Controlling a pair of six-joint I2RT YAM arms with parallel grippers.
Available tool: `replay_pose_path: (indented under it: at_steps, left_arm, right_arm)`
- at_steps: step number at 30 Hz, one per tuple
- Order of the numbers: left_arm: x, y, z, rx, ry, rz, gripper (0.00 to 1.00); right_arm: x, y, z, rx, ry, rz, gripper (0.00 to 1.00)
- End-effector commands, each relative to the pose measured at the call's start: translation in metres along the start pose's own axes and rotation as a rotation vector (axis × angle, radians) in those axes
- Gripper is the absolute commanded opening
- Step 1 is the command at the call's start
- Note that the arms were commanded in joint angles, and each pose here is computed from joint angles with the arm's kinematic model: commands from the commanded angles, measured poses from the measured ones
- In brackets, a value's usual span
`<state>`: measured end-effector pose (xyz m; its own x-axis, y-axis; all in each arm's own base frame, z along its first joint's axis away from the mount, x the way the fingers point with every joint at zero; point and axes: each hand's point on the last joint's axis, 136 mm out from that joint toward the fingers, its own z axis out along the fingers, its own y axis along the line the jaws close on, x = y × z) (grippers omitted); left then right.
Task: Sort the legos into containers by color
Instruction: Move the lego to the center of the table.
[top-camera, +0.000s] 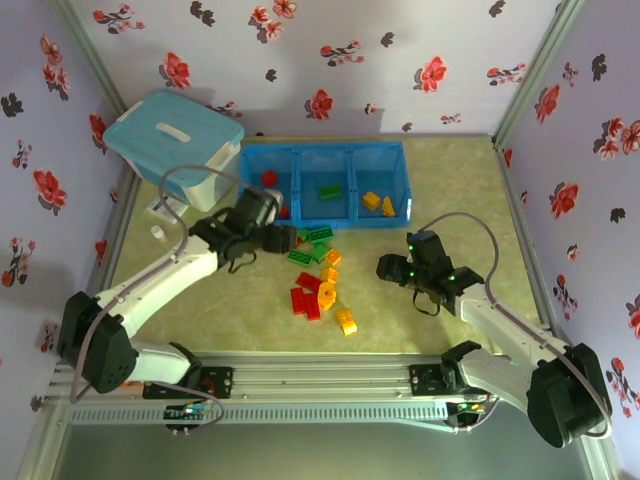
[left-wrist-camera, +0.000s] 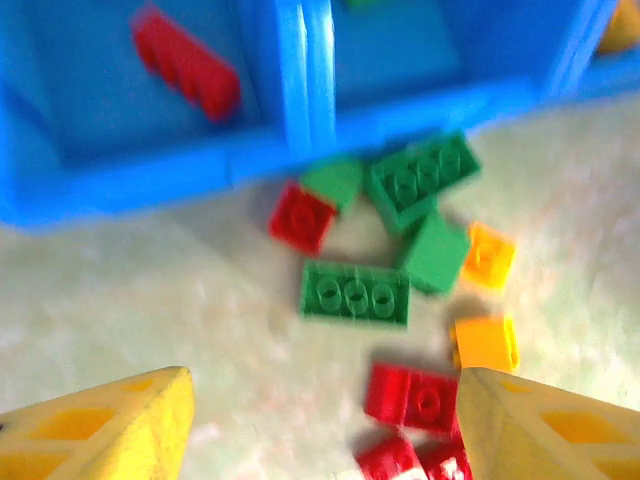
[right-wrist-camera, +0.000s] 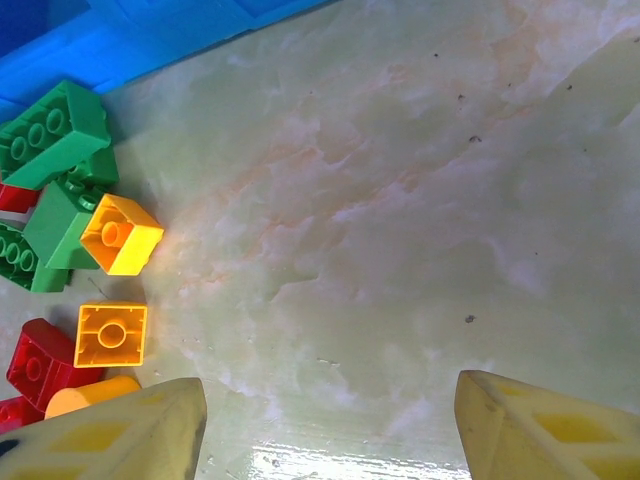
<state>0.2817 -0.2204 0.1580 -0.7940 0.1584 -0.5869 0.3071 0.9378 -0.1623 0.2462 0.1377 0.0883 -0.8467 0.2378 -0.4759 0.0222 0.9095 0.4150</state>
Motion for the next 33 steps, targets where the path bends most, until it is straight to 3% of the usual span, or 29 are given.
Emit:
replay_pose_path:
  at_steps: [1,5,11,24,33]
  left_arm:
    - [0.051,-0.008,0.008,-0.01,0.087,-0.062,0.68]
    - [0.1,-0.022,0.023,0.001,0.162,-0.09,0.65]
    - [0.136,-0.03,0.04,0.012,0.229,-0.119,0.57]
    - [0.144,-0.037,0.063,0.013,0.275,-0.113,0.42]
    - [0.139,0.018,0.064,-0.071,0.281,-0.189,0.36]
  right_arm:
    - [-0.002,0.009,0.004,-0.024,0.01,0.006,0.67]
    - [-0.004,0.015,0.008,-0.036,0.011,0.005,0.67]
    - [-0.002,0.018,0.011,-0.034,0.014,-0.001,0.66]
    - [-0.001,0.015,0.006,-0.023,0.001,-0.01,0.67]
    - [-0.001,0.014,0.008,-0.015,0.006,-0.018,0.66]
